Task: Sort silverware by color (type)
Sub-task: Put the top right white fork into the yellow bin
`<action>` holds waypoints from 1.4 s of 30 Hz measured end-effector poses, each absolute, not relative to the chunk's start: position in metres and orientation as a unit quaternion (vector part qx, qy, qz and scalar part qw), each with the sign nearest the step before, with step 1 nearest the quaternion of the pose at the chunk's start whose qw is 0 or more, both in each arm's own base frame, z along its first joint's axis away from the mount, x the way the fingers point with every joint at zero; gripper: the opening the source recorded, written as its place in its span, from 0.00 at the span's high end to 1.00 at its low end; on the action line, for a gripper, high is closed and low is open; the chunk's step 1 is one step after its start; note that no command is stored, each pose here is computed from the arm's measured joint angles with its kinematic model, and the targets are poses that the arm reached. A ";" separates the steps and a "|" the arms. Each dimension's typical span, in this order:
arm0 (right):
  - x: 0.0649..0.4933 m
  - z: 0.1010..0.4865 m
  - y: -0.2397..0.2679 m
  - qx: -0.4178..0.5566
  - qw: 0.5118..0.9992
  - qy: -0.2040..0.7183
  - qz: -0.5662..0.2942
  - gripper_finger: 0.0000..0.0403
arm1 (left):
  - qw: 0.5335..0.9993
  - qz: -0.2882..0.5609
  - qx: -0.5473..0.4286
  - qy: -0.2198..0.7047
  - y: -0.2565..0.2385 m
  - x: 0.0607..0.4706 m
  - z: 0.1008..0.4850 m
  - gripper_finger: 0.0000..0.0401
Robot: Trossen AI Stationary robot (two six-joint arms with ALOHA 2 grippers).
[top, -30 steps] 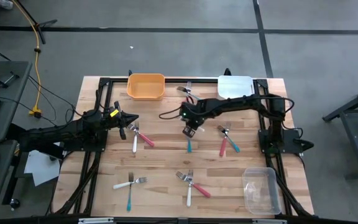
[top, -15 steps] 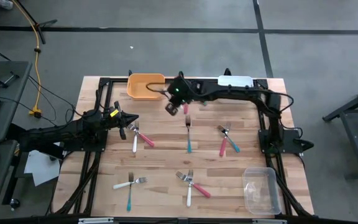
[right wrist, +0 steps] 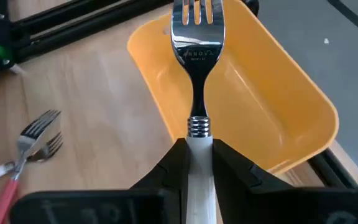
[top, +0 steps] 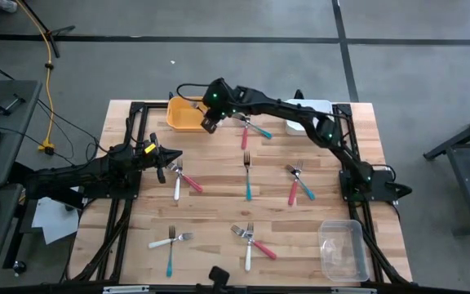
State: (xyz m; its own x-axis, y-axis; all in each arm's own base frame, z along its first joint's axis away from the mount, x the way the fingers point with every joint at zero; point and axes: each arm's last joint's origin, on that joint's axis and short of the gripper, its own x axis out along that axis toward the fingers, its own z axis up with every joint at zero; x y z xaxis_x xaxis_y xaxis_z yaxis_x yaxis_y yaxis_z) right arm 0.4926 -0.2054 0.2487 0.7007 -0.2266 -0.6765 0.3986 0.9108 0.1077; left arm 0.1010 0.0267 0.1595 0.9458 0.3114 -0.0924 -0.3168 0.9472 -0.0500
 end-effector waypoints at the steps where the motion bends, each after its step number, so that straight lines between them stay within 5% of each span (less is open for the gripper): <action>1: 0.492 0.247 -0.208 0.128 0.914 0.343 -0.175 0.89 | 0.986 0.159 -0.032 0.042 0.027 0.101 0.159 1.00; 12: 0.506 0.252 -0.208 0.121 0.939 0.261 -0.187 0.89 | 0.986 0.160 -0.032 0.042 0.027 0.101 0.159 1.00; 42: 0.522 0.182 -0.224 0.150 0.921 0.282 -0.221 0.89 | 0.986 0.161 -0.032 0.042 0.027 0.101 0.159 1.00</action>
